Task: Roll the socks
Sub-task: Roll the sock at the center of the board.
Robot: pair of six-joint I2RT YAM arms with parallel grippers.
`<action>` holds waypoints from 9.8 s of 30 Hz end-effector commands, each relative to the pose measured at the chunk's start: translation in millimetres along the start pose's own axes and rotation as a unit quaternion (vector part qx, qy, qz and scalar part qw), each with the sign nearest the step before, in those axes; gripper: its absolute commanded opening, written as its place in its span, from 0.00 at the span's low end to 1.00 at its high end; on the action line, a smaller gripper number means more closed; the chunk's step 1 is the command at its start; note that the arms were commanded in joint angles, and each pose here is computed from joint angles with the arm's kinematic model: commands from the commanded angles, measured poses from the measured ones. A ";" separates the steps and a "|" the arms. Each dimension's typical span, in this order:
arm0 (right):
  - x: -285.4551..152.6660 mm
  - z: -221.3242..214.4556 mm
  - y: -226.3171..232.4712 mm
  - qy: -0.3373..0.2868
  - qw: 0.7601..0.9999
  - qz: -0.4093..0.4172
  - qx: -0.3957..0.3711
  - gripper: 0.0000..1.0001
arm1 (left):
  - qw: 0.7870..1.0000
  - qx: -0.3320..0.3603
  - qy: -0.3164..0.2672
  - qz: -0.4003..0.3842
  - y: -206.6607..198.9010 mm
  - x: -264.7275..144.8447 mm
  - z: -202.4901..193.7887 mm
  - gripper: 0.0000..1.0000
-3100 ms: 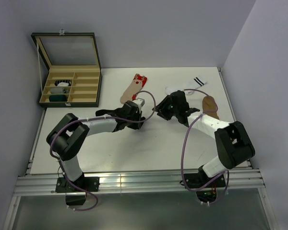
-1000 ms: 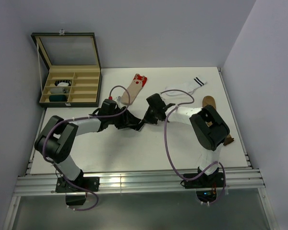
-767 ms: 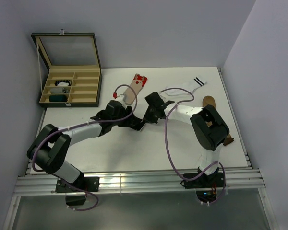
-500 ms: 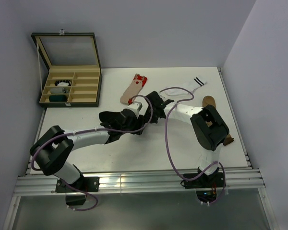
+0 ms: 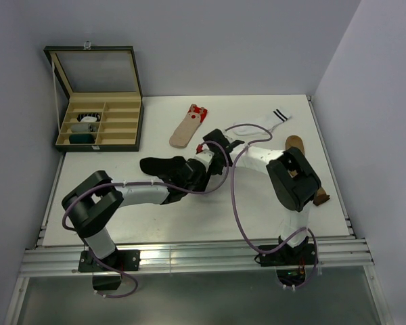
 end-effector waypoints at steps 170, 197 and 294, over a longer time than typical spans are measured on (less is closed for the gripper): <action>2.5 10.8 8.6 -0.006 0.999 0.037 0.003 0.00 | 0.997 -0.053 -0.058 -0.018 7.4 -1.5 33.4 0.51; 2.3 10.2 13.9 0.006 0.999 0.047 0.000 0.00 | 0.999 0.015 0.003 0.048 -3.2 19.3 0.8 0.50; -53.7 71.3 -32.4 -0.112 0.980 0.143 0.077 0.43 | 0.992 -0.081 0.024 -0.092 -25.3 50.1 20.2 0.01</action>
Point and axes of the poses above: each gripper's point midway between its finger pads, its own x axis out along the fingers, its own y axis along the line the jaws close on, z = x × y, the point moved 4 cm from there along -x, back along the fingers, and after that the axes turned 8 degrees about -x, right-handed, at the moved point
